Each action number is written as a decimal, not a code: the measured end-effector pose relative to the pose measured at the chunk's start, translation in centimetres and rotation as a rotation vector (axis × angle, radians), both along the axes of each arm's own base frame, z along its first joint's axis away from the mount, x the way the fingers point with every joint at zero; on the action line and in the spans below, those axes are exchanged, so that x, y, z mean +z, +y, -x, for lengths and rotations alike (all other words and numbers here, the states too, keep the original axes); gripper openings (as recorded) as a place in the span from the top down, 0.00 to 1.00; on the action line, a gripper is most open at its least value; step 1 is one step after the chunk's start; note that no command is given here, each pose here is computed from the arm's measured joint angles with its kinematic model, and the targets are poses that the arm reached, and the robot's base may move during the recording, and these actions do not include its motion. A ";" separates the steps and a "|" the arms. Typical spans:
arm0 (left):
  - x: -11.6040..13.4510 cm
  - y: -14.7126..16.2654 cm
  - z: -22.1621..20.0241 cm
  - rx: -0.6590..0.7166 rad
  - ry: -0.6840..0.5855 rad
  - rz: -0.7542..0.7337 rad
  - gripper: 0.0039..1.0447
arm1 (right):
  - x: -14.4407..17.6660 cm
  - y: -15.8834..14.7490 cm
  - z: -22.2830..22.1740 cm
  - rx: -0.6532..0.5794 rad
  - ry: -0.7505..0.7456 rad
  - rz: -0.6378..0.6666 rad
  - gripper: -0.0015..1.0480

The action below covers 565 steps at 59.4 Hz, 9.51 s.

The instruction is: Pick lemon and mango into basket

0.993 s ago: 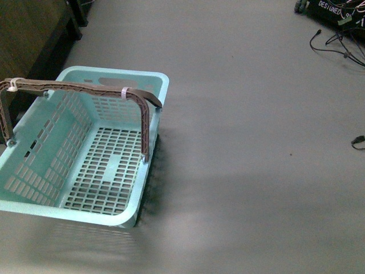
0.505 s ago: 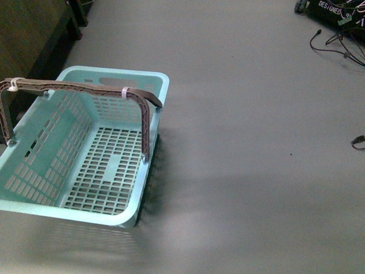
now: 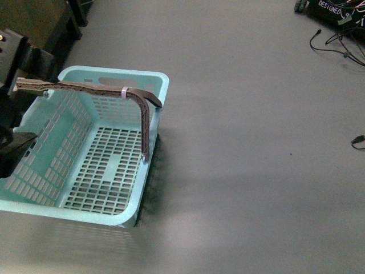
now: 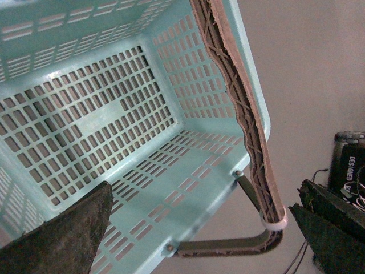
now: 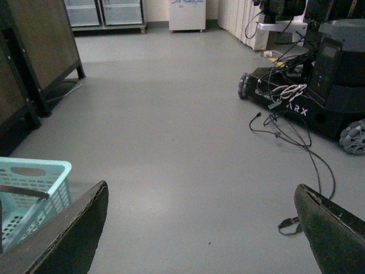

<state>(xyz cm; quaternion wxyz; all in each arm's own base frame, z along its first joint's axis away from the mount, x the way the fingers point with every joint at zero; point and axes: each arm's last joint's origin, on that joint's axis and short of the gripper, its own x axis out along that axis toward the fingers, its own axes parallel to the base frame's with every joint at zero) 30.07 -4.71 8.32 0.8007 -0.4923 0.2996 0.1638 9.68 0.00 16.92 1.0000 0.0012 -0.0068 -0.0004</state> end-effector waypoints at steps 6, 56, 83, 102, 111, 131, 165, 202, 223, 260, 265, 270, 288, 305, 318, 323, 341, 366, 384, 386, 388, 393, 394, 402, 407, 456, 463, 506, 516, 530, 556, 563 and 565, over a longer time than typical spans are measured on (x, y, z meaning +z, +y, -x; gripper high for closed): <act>-0.8 -0.7 -2.0 0.012 -0.004 0.010 0.06 | 0.0 0.0 0.0 0.000 0.000 0.000 0.08; -4.4 -3.1 -13.2 0.105 -0.019 0.034 0.44 | 0.0 0.0 0.0 0.000 0.000 0.000 0.08; -2.6 -2.8 -11.6 0.130 0.036 0.077 0.72 | 0.0 0.0 0.0 0.000 0.000 0.000 0.08; 10.6 -1.4 -3.0 0.172 -0.127 0.241 0.73 | 0.0 0.0 0.0 0.000 0.000 0.000 0.08; 16.6 -0.4 1.0 0.184 -0.243 0.327 0.73 | 0.0 0.0 0.0 0.000 0.000 0.000 0.08; 22.7 0.8 7.0 0.206 -0.357 0.406 0.73 | 0.0 0.0 0.0 0.000 0.000 0.000 0.08; 24.2 1.0 7.9 0.200 -0.395 0.401 0.73 | 0.0 0.0 0.0 0.000 0.000 0.000 0.08; 24.1 1.0 7.9 0.201 -0.388 0.399 0.73 | 0.0 0.0 0.0 0.000 0.000 0.000 0.08; 24.1 1.0 7.9 0.201 -0.389 0.400 0.73 | 0.0 0.0 0.0 0.000 0.000 0.000 0.08; 24.1 1.0 7.9 0.201 -0.389 0.400 0.73 | 0.0 0.0 0.0 0.000 0.000 0.000 0.08; 24.1 1.0 7.9 0.201 -0.389 0.400 0.73 | 0.0 0.0 0.0 0.000 0.000 0.000 0.08; 24.1 1.0 7.9 0.201 -0.389 0.400 0.73 | 0.0 0.0 0.0 0.000 0.000 0.000 0.08; 24.1 1.0 7.9 0.201 -0.389 0.400 0.73 | 0.0 0.0 0.0 0.000 0.000 0.000 0.08; 24.2 1.0 7.9 0.201 -0.390 0.400 0.73 | 0.0 0.0 0.0 0.001 0.000 0.000 0.08; 24.2 1.0 7.9 0.201 -0.390 0.400 0.73 | 0.0 0.0 0.0 0.000 0.000 0.000 0.08; 24.2 1.0 7.9 0.201 -0.390 0.400 0.73 | 0.0 0.0 0.0 -0.002 0.000 0.000 0.08; 24.2 0.9 7.9 0.195 -0.387 0.414 0.73 | 0.0 0.0 0.0 -0.003 0.000 0.000 0.08; 24.2 1.0 7.9 0.201 -0.391 0.401 0.73 | 0.0 0.0 0.0 0.000 0.000 0.000 0.08; 24.2 1.0 7.9 0.202 -0.391 0.405 0.73 | 0.0 0.0 0.0 0.000 0.000 0.000 0.08; 24.2 1.0 7.9 0.204 -0.392 0.404 0.73 | 0.0 0.0 0.0 0.001 -0.001 0.000 0.08; 24.2 1.0 7.9 0.201 -0.392 0.402 0.73 | 0.0 0.0 0.0 0.000 0.001 0.000 0.08; 24.2 1.0 7.9 0.201 -0.393 0.401 0.73 | 0.0 0.0 0.0 0.000 0.000 0.000 0.08; 24.2 1.0 7.9 0.201 -0.392 0.401 0.73 | 0.0 0.0 0.0 0.000 0.000 0.000 0.08; 24.2 1.0 7.9 0.200 -0.392 0.401 0.73 | 0.0 0.0 0.0 -0.001 0.000 0.000 0.08; 24.2 1.0 7.9 0.201 -0.393 0.401 0.73 | 0.0 0.0 0.0 0.000 0.000 0.000 0.08; 24.2 1.0 7.9 0.200 -0.393 0.400 0.73 | 0.0 0.0 0.0 0.000 0.001 0.000 0.08; 24.2 1.0 7.9 0.199 -0.393 0.399 0.73 | 0.0 0.0 0.0 -0.002 0.001 0.000 0.08; 24.2 1.0 7.9 0.202 -0.393 0.399 0.73 | 0.0 0.0 0.0 -0.001 0.000 0.000 0.08; 24.3 1.0 7.9 0.201 -0.394 0.402 0.73 | 0.0 0.0 0.0 0.000 0.000 0.000 0.08; 24.3 1.0 7.9 0.198 -0.393 0.401 0.73 | 0.0 0.0 0.0 0.001 0.001 0.000 0.08; 24.3 1.0 7.9 0.201 -0.394 0.400 0.73 | 0.0 0.0 0.0 0.000 0.002 0.000 0.08; 24.3 1.0 7.9 0.199 -0.394 0.399 0.73 | 0.0 0.0 0.0 0.001 0.000 0.000 0.08; 24.3 1.0 7.9 0.199 -0.394 0.398 0.73 | 0.0 0.0 0.0 0.005 0.001 0.000 0.08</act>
